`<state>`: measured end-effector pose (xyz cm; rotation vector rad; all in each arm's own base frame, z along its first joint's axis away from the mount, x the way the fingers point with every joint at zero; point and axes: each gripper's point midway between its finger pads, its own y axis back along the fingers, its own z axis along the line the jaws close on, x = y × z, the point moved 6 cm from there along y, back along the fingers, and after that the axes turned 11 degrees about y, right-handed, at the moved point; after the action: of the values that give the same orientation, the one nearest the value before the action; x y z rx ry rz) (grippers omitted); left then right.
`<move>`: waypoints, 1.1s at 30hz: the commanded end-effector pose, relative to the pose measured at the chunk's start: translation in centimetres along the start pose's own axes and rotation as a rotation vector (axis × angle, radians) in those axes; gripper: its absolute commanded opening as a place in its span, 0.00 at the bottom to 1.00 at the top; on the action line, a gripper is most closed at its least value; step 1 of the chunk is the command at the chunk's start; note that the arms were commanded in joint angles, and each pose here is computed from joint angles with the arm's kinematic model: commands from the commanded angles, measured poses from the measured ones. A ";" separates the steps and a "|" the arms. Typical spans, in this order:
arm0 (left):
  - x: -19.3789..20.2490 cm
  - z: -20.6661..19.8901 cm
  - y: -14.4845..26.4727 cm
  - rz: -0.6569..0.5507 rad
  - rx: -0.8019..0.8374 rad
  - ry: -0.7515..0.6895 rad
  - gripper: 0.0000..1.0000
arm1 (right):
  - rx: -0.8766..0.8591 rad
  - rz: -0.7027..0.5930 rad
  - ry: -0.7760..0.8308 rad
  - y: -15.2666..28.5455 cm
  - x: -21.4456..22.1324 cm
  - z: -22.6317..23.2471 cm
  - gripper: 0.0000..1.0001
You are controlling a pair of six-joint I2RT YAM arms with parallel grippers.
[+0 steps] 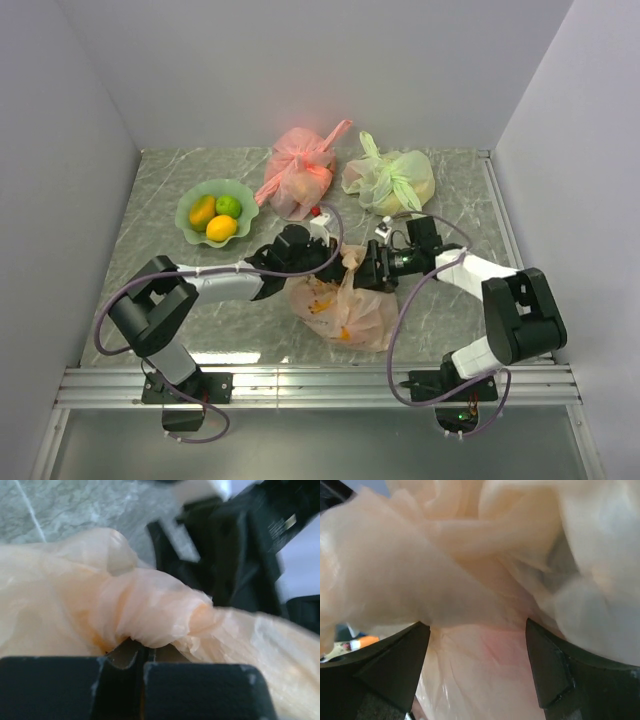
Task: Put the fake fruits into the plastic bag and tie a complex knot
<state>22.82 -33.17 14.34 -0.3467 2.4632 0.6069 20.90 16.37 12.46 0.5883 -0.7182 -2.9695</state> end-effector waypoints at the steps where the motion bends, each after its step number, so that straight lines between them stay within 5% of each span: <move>1: -1.7 -2.0 1.5 -0.022 0.192 0.009 0.00 | -0.105 -0.062 0.023 -1.8 -0.9 3.0 0.84; 10: -0.4 -3.9 4.2 0.167 0.424 0.147 0.00 | -0.090 -0.224 0.191 -3.5 -3.5 5.4 0.87; 20: -1.4 -2.4 4.1 0.111 0.367 0.200 0.00 | 0.052 -0.108 0.465 1.3 -1.2 6.9 0.88; 33: -1.0 -2.1 4.1 0.118 0.382 0.178 0.00 | 0.044 -0.142 0.464 2.3 -3.5 5.9 0.72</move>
<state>21.10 -30.41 17.10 -0.1250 2.7531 0.2131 20.78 16.76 18.77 1.2686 -0.7793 -2.7665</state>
